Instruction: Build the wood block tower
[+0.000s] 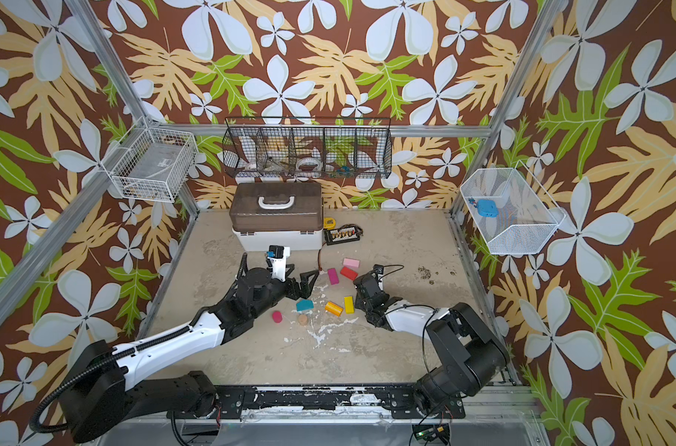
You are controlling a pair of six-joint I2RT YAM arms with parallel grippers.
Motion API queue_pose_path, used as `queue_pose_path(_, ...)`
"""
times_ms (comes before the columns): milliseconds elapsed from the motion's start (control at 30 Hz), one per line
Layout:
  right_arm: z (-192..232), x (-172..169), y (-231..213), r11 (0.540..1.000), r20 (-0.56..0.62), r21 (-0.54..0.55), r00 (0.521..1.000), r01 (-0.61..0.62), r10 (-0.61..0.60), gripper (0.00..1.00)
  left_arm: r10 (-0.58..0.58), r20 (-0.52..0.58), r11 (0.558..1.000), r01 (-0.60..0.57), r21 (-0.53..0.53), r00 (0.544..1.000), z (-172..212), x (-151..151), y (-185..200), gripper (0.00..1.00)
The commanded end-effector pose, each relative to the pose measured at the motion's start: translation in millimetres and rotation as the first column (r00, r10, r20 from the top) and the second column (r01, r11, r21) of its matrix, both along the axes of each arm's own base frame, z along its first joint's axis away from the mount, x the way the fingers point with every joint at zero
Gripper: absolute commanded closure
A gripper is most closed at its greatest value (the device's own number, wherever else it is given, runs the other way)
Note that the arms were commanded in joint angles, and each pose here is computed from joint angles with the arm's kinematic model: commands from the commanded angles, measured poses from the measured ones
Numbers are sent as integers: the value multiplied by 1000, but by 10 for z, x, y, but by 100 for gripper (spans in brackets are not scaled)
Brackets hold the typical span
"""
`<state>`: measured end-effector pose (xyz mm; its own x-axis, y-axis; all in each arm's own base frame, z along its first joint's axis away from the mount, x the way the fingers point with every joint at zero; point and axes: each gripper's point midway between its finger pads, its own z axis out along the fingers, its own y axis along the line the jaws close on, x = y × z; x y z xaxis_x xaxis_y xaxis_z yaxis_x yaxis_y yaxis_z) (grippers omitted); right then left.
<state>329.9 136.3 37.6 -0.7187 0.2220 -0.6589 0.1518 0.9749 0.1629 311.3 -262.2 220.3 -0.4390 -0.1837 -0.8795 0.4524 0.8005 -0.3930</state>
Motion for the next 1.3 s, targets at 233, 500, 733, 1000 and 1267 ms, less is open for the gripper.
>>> queue_pose_path(233,402,-128,-89,999,81,31,997,-11,9,54,2,18,1000,-2,-3,1000,57,10,0,0)
queue_pose_path(500,795,-368,77,979,182,172,980,-108,76,42,28,20,1000,-28,-3,999,52,24,50,0)
queue_pose_path(733,667,-500,225,986,163,97,980,-135,119,37,93,49,995,-92,-23,994,117,-1,220,0)
queue_pose_path(1000,548,-343,79,998,138,24,989,-60,56,35,93,66,995,-90,-42,993,194,-48,259,0)
queue_pose_path(1267,318,-199,27,997,76,56,996,-57,53,36,86,60,996,-84,-43,994,170,-36,233,0)
